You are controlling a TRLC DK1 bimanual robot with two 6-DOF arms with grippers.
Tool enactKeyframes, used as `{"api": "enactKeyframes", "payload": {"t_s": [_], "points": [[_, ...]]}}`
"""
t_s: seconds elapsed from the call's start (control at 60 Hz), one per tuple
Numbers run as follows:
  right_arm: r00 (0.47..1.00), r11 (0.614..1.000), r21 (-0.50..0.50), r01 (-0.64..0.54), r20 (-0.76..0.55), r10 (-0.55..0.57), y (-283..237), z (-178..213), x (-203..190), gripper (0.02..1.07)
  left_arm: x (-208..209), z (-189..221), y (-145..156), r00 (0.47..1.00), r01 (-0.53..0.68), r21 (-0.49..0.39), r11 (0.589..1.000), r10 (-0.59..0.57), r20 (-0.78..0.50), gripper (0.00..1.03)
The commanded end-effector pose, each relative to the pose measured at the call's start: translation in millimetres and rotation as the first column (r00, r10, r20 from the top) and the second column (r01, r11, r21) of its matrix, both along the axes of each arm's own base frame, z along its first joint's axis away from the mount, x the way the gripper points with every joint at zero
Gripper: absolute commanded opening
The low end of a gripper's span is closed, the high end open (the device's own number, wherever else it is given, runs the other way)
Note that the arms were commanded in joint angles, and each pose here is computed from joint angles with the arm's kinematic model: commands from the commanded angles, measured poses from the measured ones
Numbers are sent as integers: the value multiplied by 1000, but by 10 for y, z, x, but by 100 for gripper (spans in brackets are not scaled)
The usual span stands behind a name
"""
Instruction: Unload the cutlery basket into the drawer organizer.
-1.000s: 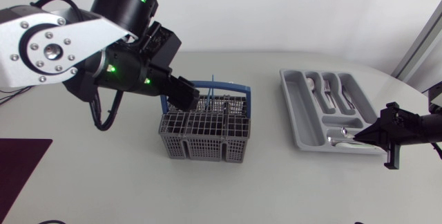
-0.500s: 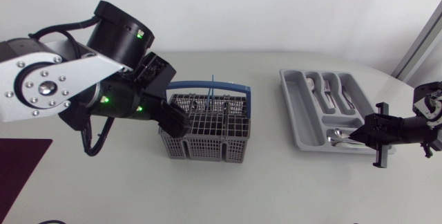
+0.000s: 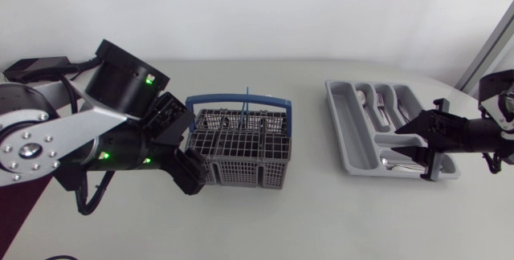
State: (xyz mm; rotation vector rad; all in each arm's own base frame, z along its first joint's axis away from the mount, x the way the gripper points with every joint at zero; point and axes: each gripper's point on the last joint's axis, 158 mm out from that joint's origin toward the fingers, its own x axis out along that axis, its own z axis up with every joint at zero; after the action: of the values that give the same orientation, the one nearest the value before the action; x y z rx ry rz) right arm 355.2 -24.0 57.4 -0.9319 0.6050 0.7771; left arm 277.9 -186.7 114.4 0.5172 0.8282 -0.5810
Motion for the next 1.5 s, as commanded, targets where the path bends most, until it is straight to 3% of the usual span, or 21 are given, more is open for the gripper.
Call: {"api": "enactKeyframes", "payload": {"t_s": [0.0,0.117,0.183,0.383,0.467,0.517,0.783,0.9,1.117,1.483], "points": [[998,995,96,19,-58,-13,376,31,-67,63,-109,-160,80,999,24,42,999,-23,-26,96],[995,983,181,17,-95,1,830,139,-4,63,-188,-301,141,998,31,66,997,-28,-51,93],[993,969,243,30,-116,-2,1049,204,95,60,-222,-392,182,997,35,78,996,-30,-64,84],[978,933,357,48,-204,28,1592,206,370,19,-265,-639,294,995,29,92,995,-21,-93,48],[971,923,380,67,-237,27,1717,180,521,8,-200,-658,348,996,18,83,996,-10,-91,32],[967,916,393,76,-254,28,1789,170,605,8,-158,-673,369,995,12,72,997,-5,-97,25],[927,863,481,156,-373,40,2251,188,1006,8,11,-810,371,992,-7,47,999,13,-123,25],[886,847,500,180,-456,81,2490,103,1104,8,94,-852,362,992,-18,36,999,22,-125,25],[815,854,502,140,-549,188,2700,-8,760,8,375,-833,400,994,-40,18,999,42,-100,25],[797,859,500,112,-561,223,2444,74,147,8,1077,-775,303,995,-66,-33,997,63,-77,25]]}}
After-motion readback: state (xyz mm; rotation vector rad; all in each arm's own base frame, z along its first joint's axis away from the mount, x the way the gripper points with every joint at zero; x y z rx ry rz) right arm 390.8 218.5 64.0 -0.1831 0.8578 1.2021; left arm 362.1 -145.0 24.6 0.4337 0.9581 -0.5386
